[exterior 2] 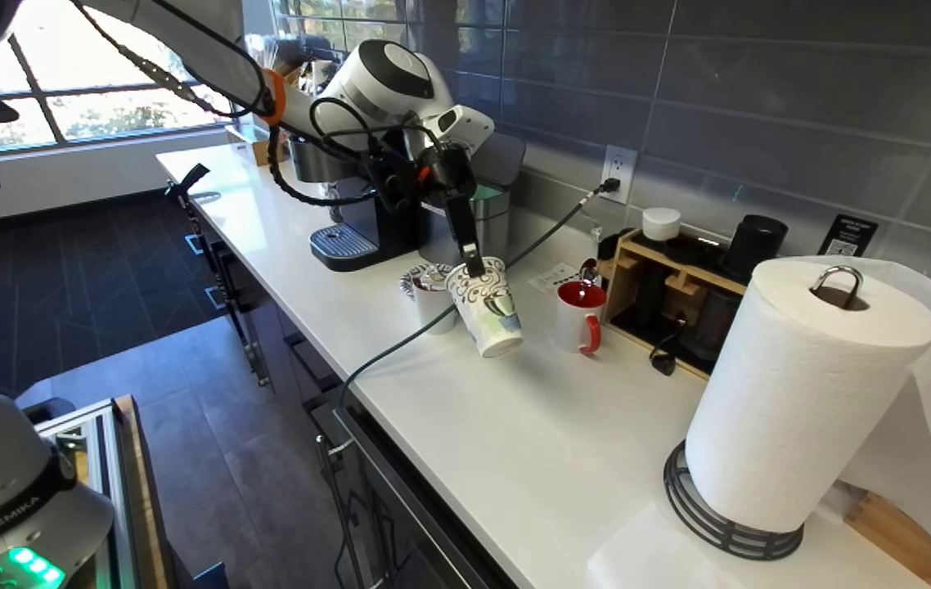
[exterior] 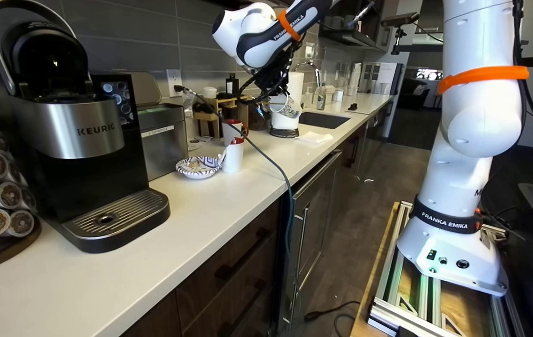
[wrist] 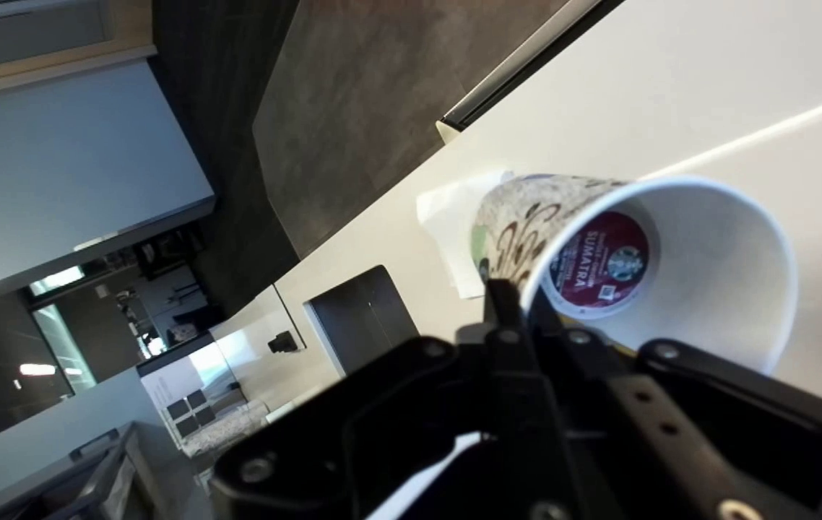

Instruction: Pour the contents of the cup onto the table

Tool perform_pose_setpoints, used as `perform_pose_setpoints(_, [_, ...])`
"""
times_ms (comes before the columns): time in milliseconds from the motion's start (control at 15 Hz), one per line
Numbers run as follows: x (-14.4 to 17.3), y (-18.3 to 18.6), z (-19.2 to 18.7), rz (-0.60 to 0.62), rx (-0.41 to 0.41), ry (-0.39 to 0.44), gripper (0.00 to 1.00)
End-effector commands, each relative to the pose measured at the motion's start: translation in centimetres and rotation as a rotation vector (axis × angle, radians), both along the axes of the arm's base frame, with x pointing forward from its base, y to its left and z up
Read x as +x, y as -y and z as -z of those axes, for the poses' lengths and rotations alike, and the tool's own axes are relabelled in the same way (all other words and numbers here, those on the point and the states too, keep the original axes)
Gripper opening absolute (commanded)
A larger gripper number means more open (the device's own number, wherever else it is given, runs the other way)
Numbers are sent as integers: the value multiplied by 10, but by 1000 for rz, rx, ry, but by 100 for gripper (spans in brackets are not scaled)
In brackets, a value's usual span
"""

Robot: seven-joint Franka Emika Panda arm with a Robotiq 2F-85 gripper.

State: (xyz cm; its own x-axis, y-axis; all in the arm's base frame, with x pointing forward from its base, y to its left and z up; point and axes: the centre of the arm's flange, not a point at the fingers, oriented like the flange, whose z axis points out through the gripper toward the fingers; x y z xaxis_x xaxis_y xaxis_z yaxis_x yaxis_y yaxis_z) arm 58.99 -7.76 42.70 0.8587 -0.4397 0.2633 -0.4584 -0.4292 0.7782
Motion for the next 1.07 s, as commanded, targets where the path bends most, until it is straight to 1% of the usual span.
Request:
perform_pose_setpoints(0, [0,1,-1,3,1,2,4])
perform_pose_setpoints(133, [-1,2,-5,5,2,9,4])
perform_pose_setpoints(200, [-1,2,-6,5,2,10,1])
perform_pose_setpoints(267, [13,2,6,12,-6,12,1])
perform_pose_setpoints(333, [26,1,16,18,-44,21,1])
perform_pose_setpoints(467, [51,-3,33,7,-92,23,1])
perform_pose_setpoints(600, [71,-4,47,-4,-156,4,1])
perform_pose_setpoints(733, [84,-4,58,3,-242,-45,1])
perform_pose_setpoints(1000, [93,-3,68,70,-421,-155,1])
